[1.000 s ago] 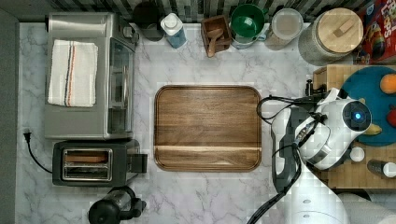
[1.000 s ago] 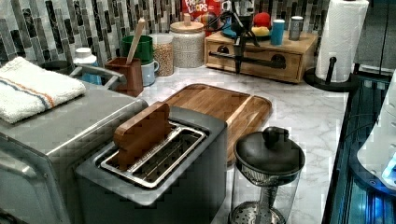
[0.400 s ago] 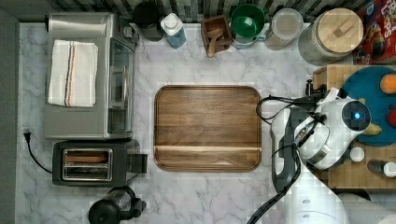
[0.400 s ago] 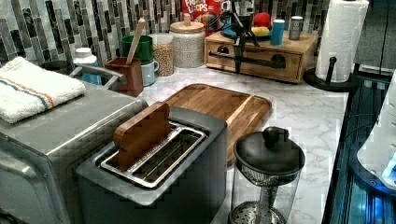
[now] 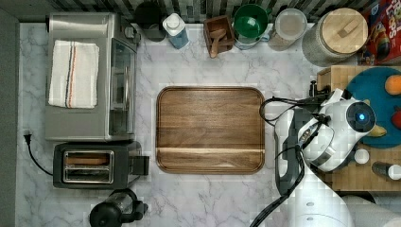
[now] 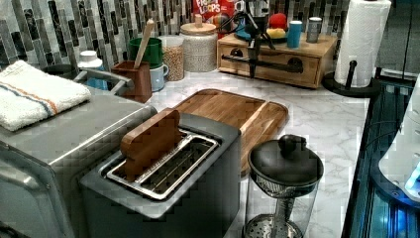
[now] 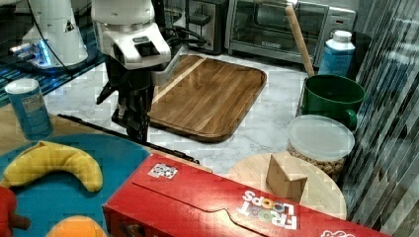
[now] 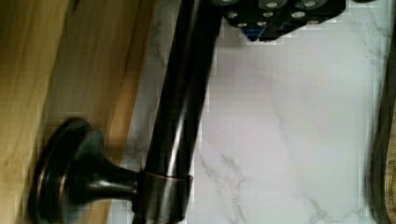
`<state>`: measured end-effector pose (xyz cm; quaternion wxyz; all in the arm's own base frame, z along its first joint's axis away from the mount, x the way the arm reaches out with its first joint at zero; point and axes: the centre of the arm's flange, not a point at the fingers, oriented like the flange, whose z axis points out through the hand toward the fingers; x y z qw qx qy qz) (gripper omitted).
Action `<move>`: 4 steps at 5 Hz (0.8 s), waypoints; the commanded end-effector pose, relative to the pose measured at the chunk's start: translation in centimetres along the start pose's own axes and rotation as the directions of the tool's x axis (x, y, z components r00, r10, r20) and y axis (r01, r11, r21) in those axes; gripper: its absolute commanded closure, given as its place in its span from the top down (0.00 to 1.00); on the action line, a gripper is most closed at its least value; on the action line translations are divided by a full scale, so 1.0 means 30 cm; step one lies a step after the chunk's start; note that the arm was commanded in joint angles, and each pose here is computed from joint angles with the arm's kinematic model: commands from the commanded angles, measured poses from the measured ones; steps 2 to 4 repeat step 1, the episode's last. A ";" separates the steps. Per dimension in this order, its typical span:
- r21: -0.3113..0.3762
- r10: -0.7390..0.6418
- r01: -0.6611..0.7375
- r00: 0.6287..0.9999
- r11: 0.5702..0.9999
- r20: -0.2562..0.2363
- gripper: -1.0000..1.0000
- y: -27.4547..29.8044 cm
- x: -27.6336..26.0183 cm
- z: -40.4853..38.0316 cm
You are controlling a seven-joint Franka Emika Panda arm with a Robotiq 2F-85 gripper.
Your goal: Close the drawer.
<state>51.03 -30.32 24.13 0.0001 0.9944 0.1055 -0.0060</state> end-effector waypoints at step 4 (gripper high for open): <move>-0.183 0.118 -0.136 0.987 0.974 -0.107 0.00 0.380 -0.169 -0.243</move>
